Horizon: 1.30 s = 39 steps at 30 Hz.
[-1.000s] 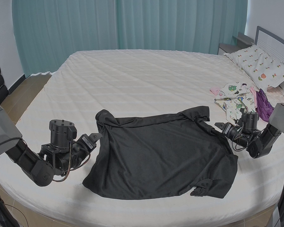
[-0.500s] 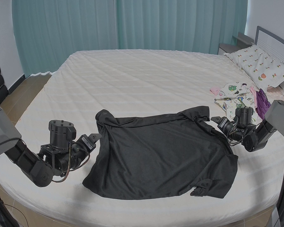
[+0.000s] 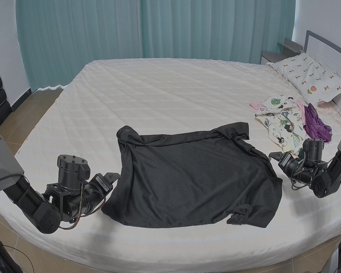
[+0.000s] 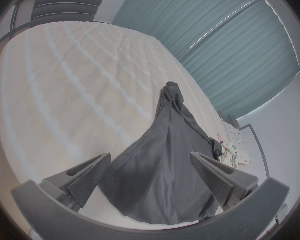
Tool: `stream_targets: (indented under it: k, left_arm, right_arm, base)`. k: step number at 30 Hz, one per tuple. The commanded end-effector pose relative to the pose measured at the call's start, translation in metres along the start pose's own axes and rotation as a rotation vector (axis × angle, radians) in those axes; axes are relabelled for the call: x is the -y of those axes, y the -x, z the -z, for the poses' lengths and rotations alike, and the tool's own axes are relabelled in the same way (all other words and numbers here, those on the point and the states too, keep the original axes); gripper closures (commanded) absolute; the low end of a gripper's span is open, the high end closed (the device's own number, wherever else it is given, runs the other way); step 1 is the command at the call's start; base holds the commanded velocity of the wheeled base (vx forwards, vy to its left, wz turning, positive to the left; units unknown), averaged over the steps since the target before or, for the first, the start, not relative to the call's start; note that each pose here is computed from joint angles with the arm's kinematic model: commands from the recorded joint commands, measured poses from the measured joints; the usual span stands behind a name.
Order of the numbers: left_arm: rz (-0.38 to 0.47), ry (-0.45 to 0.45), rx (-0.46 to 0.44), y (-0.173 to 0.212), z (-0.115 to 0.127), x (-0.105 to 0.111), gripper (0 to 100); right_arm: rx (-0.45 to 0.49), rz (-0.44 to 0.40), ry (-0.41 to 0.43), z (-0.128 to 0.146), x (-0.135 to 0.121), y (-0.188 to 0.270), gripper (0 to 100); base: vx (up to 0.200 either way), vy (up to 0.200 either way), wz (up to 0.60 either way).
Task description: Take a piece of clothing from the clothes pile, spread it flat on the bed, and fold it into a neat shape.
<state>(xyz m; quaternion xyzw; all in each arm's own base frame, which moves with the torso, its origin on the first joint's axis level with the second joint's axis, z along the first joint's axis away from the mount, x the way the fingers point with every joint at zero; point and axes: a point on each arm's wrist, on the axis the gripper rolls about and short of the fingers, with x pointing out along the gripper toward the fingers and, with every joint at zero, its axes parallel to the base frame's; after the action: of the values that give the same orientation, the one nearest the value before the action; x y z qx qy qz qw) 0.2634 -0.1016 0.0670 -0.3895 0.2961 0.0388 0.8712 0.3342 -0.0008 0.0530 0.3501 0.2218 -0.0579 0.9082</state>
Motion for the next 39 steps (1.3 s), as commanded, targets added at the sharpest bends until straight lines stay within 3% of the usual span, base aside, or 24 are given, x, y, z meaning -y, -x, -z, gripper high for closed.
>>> stream_targets:
  k: [1, 9, 23, 24, 33, 39]
  left_arm:
    - [-0.032, -0.018, -0.054, 0.016, 0.015, -0.013, 0]
    - [-0.040, -0.005, -0.099, 0.004, 0.024, -0.013, 0]
    - [-0.088, 0.019, -0.099, -0.032, 0.026, -0.015, 0]
    - [-0.090, 0.032, -0.095, -0.033, 0.025, -0.015, 100]
    - [-0.096, 0.083, -0.069, -0.029, 0.016, -0.018, 100]
    - [-0.037, 0.104, -0.019, -0.005, 0.000, -0.009, 100]
  right_arm:
    - [0.018, -0.006, -0.006, 0.005, 0.005, 0.048, 0]
    - [-0.032, 0.020, -0.092, 0.025, 0.016, 0.061, 0]
    - [-0.122, 0.038, -0.067, 0.047, 0.018, 0.071, 0]
    - [-0.130, 0.037, -0.064, 0.049, 0.017, 0.072, 0]
    - [-0.215, 0.080, -0.042, 0.068, 0.024, 0.068, 0]
    - [-0.268, 0.051, -0.053, 0.073, 0.025, 0.063, 0]
  base:
    - [0.000, 0.000, 0.00]
    - [0.000, 0.000, 0.00]
    - [0.000, 0.000, 0.00]
    - [0.000, 0.000, 0.00]
    - [0.000, 0.000, 0.00]
    - [0.000, 0.000, 0.00]
